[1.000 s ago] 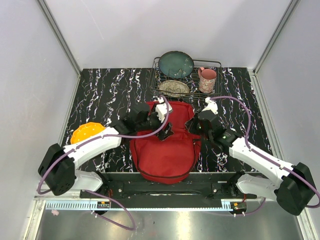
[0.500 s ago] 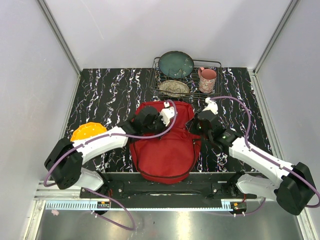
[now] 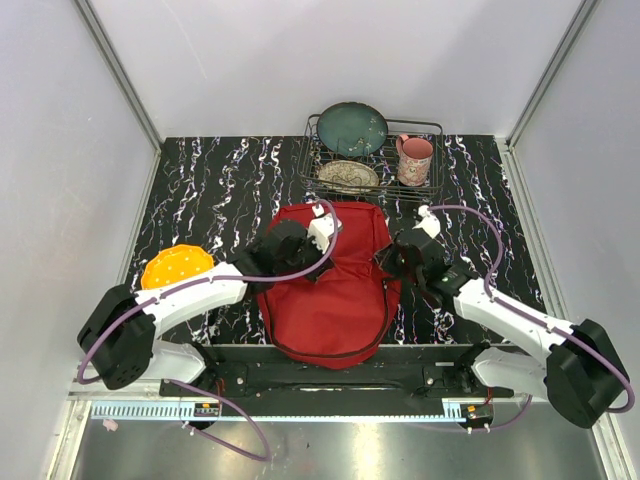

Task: Pack the student bag
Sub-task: Zip the student bag at the center of the board.

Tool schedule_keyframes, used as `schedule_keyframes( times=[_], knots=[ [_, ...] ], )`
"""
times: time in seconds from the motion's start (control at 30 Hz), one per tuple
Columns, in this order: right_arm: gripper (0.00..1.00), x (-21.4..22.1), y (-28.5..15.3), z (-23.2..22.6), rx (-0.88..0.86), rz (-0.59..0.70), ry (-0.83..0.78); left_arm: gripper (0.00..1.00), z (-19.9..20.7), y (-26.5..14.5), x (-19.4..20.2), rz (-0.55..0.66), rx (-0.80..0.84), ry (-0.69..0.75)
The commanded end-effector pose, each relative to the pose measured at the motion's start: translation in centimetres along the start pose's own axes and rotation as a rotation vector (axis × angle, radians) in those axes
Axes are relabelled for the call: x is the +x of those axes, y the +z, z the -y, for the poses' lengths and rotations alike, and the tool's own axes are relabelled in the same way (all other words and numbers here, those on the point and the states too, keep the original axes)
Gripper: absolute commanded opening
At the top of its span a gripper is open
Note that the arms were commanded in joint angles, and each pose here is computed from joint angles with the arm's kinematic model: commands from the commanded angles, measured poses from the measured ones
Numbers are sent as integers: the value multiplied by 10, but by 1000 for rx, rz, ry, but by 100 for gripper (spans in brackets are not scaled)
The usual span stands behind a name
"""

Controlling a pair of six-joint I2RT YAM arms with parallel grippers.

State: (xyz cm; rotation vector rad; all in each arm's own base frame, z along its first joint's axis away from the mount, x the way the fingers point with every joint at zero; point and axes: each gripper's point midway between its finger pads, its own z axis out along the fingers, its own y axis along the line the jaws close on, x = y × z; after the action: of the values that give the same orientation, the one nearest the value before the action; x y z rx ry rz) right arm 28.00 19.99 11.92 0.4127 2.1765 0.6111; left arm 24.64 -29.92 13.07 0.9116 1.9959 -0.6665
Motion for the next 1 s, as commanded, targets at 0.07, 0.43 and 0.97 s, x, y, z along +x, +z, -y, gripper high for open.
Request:
schedule_keyframes(
  times=[0.07,0.43,0.97],
  knots=[
    [0,-31,0,39,157,92,-27,0,-19,-11,-12,38,-85,-62],
    [44,-53,-4,41,170,68,-101,38,-1,-21,-27,56,-8,-133],
    [68,-43,-59,-55,-328,-118,-4,99,-30,-98,-32,259,-241,-273]
  ],
)
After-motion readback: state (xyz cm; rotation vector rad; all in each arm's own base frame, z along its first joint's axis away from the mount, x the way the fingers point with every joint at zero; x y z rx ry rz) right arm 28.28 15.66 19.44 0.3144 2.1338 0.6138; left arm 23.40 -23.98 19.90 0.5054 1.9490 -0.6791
